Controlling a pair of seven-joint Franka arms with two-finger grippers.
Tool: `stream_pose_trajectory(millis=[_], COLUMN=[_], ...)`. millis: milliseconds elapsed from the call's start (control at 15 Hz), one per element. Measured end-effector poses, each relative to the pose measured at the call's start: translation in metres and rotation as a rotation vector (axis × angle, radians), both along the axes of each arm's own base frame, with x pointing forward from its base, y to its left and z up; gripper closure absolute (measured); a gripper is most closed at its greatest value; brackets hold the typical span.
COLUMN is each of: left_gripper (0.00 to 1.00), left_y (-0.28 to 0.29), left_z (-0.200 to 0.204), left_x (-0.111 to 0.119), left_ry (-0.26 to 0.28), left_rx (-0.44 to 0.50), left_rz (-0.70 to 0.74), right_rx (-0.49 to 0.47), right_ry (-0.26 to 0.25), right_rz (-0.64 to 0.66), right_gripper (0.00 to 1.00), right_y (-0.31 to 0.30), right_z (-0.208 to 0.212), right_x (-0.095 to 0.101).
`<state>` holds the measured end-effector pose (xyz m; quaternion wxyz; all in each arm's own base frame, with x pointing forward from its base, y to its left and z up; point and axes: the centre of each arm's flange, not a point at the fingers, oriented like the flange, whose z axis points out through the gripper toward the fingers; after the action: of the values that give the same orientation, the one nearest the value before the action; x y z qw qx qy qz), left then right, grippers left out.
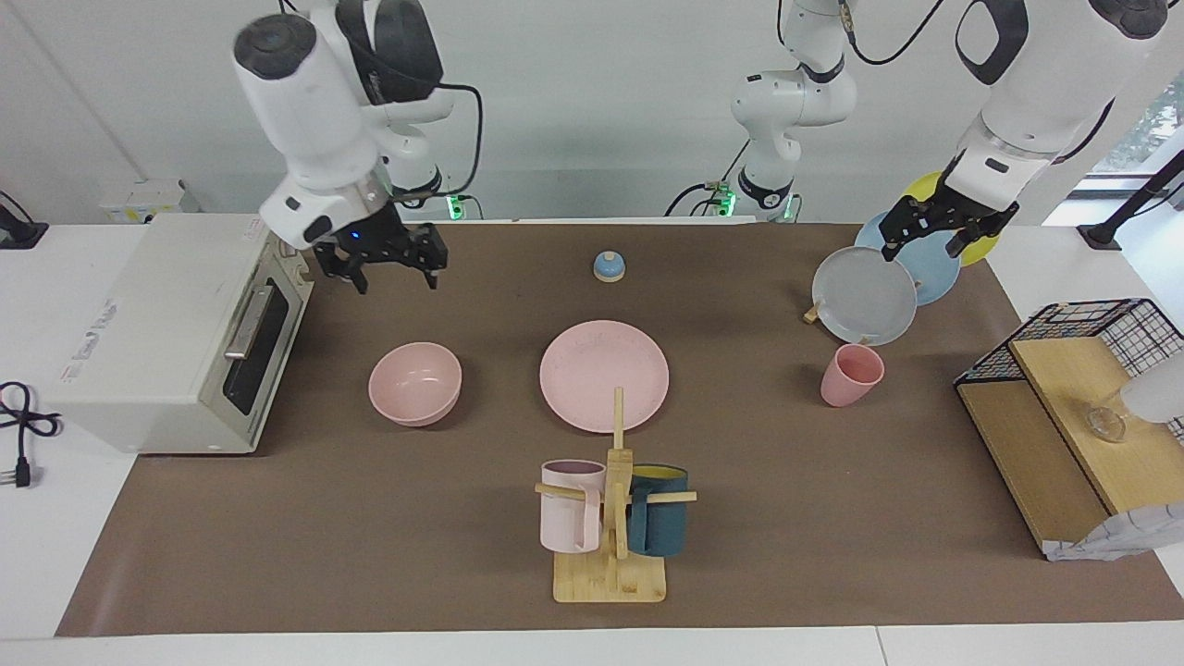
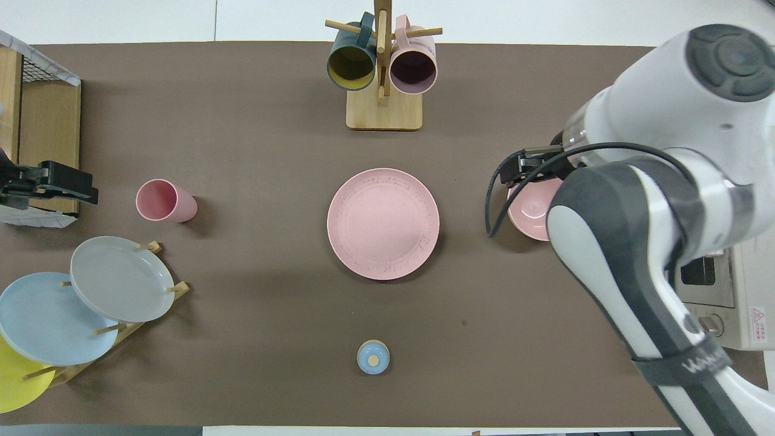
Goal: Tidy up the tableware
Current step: 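Grasp the pink bowl rim with the right gripper and lift it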
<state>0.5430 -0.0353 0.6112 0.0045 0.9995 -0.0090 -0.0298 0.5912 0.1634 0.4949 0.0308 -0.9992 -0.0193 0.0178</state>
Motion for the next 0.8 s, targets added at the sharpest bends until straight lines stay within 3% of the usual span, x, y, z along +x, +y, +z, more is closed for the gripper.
stream_pose_trajectory(millis=[267,600,800], left_gripper=[0.00,0.00,0.00], left_y=[0.000,-0.001,-0.002], left_z=[0.000,0.006,0.008], left_x=[0.000,-0.003,-0.005], left_ry=[0.000,-0.009,-0.013], left_rx=[0.000,0.000,0.000], left_rz=[0.000,-0.001,-0.005], right_rx=[0.006,-0.049,-0.059], right_ry=[-0.029,-0.013,0.008], right_rz=[0.004,0.039,0.052], right_gripper=[0.00,0.00,0.12], right_y=[0.007,0.002,0.004], right_z=[-0.086,-0.130,-0.148], right_x=[-0.007,-0.028,-0.039])
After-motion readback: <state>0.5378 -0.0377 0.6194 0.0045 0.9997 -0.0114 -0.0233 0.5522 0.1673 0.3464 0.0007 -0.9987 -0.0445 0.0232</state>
